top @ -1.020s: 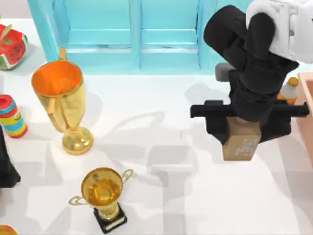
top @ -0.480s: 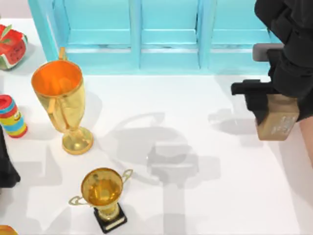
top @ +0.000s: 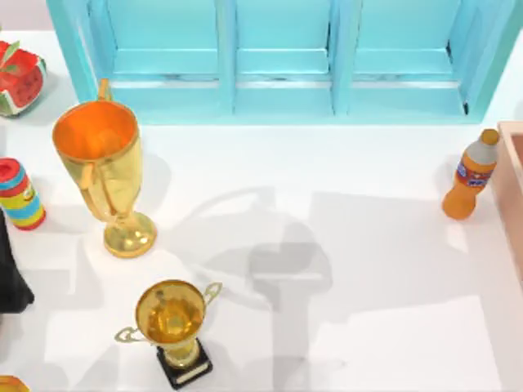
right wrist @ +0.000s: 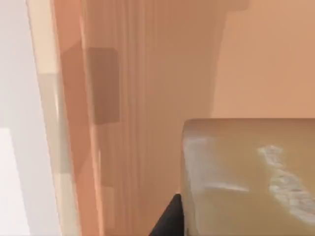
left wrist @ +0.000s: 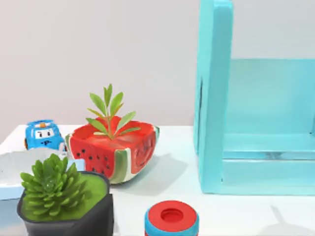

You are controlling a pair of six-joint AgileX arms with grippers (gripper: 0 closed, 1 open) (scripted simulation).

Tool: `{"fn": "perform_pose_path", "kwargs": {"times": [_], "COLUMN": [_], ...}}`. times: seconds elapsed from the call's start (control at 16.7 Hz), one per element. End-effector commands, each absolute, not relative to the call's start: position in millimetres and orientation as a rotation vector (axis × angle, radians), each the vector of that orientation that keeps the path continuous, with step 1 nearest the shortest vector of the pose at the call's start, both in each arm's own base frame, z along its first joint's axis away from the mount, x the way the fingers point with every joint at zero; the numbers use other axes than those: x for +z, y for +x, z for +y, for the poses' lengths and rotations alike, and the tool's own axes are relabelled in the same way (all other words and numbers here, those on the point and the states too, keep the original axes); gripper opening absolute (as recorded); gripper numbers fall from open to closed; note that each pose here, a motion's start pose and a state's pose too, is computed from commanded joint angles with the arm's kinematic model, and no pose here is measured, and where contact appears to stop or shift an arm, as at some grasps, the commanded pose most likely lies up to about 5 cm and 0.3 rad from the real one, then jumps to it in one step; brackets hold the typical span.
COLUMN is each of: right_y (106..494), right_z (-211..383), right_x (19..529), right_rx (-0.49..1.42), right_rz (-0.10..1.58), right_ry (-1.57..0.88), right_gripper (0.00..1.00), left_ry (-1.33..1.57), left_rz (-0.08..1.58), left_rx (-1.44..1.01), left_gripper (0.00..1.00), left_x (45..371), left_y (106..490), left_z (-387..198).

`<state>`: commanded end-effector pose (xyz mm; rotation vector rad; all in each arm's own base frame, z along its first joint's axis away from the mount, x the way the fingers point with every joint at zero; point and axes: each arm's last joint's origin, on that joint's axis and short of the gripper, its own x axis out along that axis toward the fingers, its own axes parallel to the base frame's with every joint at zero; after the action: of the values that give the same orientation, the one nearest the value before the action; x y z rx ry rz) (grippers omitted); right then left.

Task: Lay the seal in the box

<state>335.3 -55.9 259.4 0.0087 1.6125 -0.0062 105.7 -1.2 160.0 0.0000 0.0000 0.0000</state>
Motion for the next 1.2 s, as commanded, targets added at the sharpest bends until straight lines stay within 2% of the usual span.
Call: {"fn": "perform_pose_path", "kwargs": {"times": [0.24, 0.6, 1.2], "right_y": [319.4, 319.5, 318.1], "right_z": [-97.0, -97.7, -98.2], "right_x": [273.9, 271.7, 209.9], "right_rx": [-0.008, -0.006, -0.008], "right_rz": [1.571, 1.575, 1.569], "right_ry": [0.008, 0.007, 0.008], "right_gripper": [0.0, 0.0, 0.0], "left_ry": [0.0, 0.0, 0.0], "left_rz": [0.0, 0.0, 0.0], "left_rx": [0.0, 0.0, 0.0], "left_gripper": [1.0, 1.0, 1.0], "left_x": [160.0, 160.0, 160.0], "left_y": [105.7, 105.7, 105.7], "left_z": [-1.2, -1.2, -1.2]}}
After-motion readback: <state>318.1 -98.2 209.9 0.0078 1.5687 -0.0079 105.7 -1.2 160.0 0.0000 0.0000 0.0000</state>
